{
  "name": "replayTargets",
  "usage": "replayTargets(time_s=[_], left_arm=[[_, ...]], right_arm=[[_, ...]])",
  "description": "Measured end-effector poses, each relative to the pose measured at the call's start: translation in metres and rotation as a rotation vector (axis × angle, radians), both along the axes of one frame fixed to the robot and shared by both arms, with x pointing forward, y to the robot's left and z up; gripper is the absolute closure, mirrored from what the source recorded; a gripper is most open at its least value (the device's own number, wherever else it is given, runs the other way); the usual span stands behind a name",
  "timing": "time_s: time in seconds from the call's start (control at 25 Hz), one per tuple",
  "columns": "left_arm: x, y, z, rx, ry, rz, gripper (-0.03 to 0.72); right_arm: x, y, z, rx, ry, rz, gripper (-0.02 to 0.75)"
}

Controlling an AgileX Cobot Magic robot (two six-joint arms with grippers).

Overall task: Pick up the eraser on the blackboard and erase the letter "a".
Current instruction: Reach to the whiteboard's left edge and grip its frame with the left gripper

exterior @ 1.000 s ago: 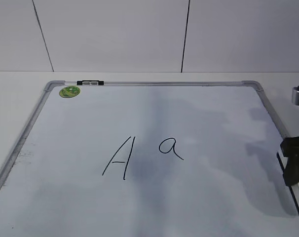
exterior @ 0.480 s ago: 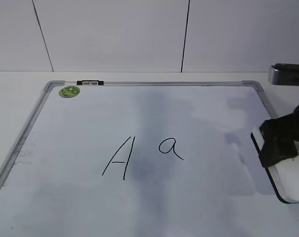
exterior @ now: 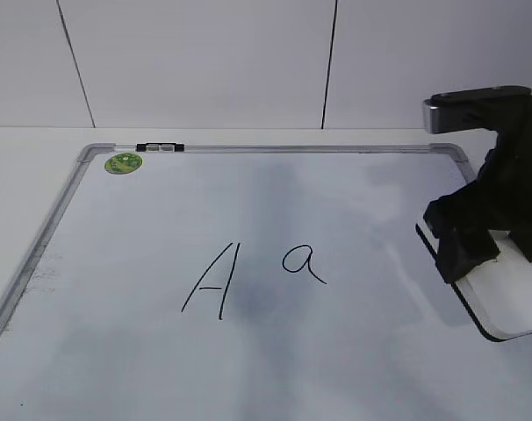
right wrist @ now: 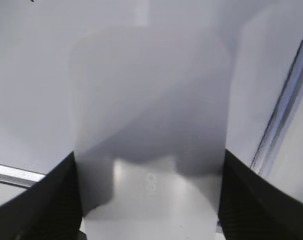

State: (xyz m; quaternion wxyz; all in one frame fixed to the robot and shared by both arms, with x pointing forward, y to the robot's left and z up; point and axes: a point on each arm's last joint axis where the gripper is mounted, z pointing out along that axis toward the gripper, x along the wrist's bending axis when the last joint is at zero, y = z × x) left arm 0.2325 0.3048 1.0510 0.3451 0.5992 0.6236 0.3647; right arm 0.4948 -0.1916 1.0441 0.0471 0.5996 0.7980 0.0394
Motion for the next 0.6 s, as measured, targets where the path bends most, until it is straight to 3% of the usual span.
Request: replayTargets(time_s=[0.36, 0.6], left_arm=[[0.005, -0.002, 0.0, -0.021, 0.04, -0.062, 0.454], [0.046, -0.005, 0.006, -0.032, 0.281, -0.065, 0.445]], right_arm=[[0.005, 0.019, 0.0, -0.055, 0.01, 0.061, 0.176], [0.004, 0.019, 0.0, -0.058, 0.013, 0.059, 0.176]])
